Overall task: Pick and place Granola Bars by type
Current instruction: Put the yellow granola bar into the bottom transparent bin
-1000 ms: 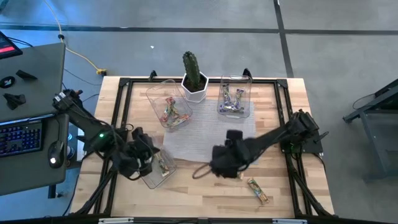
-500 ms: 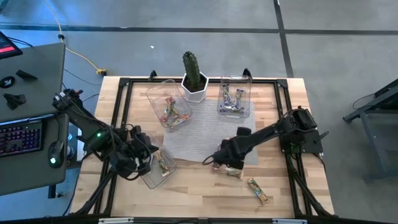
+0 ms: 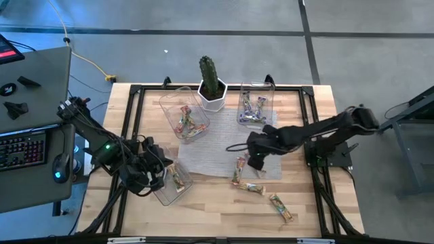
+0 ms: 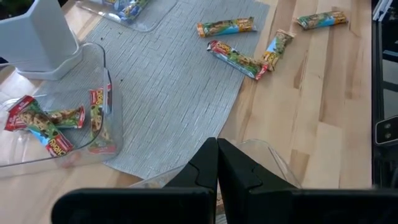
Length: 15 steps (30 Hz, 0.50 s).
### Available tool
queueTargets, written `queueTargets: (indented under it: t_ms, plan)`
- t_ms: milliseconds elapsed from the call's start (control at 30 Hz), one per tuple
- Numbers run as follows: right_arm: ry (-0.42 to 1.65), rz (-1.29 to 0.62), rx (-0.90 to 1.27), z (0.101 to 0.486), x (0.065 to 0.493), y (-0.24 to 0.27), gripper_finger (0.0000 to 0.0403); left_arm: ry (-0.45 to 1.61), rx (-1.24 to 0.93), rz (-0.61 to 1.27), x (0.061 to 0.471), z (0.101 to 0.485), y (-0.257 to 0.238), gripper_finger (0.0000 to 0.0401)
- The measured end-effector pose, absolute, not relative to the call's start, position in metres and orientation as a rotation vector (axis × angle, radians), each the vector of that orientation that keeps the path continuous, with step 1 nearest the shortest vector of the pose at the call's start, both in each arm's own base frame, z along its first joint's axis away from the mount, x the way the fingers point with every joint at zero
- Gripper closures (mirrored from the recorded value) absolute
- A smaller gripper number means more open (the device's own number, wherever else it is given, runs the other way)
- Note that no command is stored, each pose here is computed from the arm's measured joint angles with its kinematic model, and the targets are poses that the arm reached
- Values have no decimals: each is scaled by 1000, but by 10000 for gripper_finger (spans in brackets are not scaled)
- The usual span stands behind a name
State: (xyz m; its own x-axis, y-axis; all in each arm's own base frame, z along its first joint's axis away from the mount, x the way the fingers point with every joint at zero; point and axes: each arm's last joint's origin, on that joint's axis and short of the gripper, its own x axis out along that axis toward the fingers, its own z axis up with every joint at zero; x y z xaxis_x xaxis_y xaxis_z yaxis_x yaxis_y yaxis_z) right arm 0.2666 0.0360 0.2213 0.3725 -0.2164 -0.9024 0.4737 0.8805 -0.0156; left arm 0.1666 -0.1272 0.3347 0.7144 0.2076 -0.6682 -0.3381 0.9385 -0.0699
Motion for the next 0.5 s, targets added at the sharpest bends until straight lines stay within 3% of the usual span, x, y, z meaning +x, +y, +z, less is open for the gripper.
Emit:
queueTargets:
  t_ms: [500]
  plan:
    - [1072, -358, 309, 176, 242, 34, 226, 689, -213, 332, 167, 335, -127, 401]
